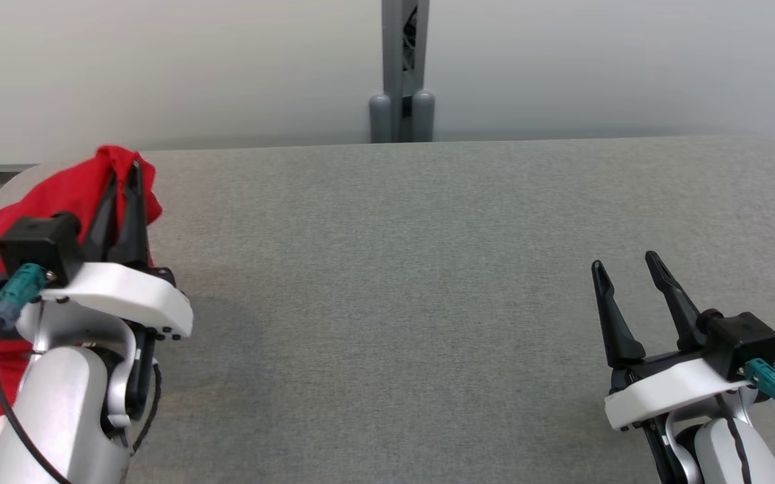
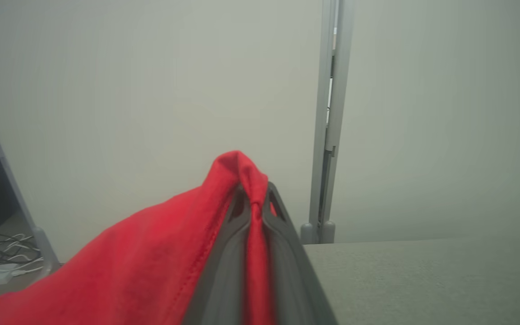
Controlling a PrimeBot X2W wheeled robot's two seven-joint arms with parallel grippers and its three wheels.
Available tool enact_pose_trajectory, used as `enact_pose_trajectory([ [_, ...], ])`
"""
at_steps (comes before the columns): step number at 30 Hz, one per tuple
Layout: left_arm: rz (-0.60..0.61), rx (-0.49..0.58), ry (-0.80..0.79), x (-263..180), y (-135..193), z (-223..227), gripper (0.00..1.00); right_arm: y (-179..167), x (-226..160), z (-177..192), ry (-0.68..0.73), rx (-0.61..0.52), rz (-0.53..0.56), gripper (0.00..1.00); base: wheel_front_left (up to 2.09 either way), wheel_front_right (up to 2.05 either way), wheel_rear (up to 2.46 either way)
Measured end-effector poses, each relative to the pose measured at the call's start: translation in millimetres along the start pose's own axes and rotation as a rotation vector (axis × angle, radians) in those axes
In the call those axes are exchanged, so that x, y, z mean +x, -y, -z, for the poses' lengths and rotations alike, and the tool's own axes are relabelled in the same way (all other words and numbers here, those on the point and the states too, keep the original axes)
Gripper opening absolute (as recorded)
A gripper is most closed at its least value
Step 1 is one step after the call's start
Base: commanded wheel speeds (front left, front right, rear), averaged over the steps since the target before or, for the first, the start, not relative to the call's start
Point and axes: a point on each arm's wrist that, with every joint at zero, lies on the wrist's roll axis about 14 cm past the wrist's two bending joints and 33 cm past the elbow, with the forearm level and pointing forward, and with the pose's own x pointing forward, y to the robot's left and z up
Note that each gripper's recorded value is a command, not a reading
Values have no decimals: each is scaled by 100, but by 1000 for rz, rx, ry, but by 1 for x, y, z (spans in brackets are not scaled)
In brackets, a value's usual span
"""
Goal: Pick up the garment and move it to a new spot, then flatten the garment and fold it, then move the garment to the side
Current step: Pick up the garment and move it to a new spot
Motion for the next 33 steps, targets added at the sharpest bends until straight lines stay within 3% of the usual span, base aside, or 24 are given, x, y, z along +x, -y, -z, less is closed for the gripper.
enact_pose_trajectory([
  [5, 119, -52, -83, -3, 51, 27, 0, 21, -19, -6, 15, 9, 69, 100, 0, 0, 0],
  [13, 438, -122, -187, -9, 173, 56, 0, 65, -55, -11, 23, -3, 220, 100, 0, 0, 0],
  [14, 507, -138, -196, -9, 201, 59, 0, 75, -64, -11, 20, -4, 254, 100, 0, 0, 0],
  [19, 681, -161, -238, -18, 267, 69, 0, 97, -87, -9, 10, 4, 342, 100, 0, 0, 0],
  [26, 885, -138, -352, -44, 331, 108, 0, 120, -100, 2, -24, 1, 422, 100, 0, 0, 0],
  [30, 956, -129, -422, -60, 347, 131, 0, 123, -98, 12, -54, 5, 430, 100, 0, 0, 0],
  [32, 974, -155, -392, -59, 351, 127, 46, 122, -92, 10, -42, 5, 419, 100, 0, 0, 0],
  [33, 982, -154, -377, -58, 352, 124, 100, 121, -89, 10, -38, 7, 413, 100, 0, 0, 0],
])
